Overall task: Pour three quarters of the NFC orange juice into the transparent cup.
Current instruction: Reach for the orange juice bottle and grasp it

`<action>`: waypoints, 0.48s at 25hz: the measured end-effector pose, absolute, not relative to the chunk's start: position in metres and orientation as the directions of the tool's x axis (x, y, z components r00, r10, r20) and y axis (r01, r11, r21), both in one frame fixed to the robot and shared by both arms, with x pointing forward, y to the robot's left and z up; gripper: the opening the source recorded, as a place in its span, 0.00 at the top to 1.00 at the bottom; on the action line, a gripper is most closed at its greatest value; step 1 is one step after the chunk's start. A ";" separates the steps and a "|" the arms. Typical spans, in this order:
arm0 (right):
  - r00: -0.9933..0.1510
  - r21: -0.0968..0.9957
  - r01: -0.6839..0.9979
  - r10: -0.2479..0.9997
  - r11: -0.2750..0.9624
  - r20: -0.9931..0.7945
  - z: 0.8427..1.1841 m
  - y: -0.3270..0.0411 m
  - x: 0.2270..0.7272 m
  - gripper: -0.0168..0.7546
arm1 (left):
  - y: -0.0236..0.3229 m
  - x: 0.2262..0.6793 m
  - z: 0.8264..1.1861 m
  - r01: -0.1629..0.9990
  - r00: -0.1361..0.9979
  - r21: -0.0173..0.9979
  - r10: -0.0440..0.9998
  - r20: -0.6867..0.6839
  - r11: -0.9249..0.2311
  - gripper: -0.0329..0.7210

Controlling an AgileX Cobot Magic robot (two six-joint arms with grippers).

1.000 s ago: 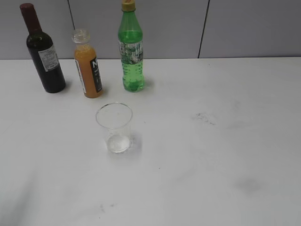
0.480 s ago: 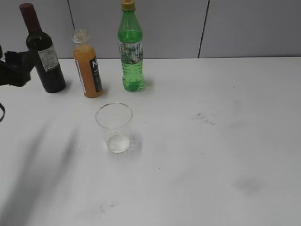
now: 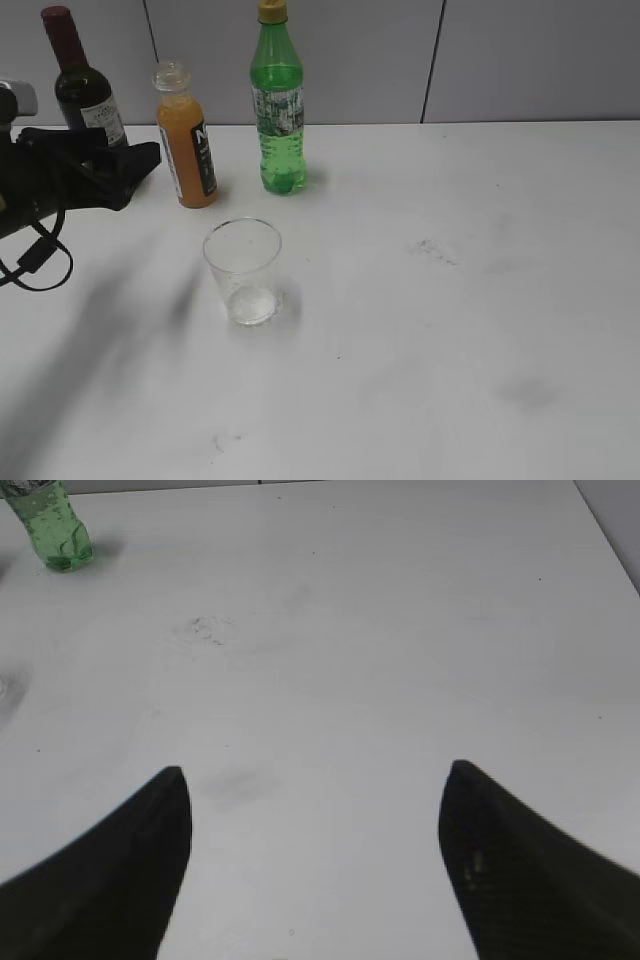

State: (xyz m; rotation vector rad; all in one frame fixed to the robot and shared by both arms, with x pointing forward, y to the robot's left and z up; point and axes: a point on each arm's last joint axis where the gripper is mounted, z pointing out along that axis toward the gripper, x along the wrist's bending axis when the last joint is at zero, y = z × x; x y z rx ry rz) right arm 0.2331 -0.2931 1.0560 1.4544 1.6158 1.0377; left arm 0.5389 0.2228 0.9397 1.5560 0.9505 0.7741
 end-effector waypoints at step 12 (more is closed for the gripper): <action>-0.108 0.908 0.418 0.994 0.041 0.005 1.056 -0.293 0.233 0.21 | 0.214 0.591 0.903 0.198 0.554 0.975 0.832 -0.026 -0.101 0.04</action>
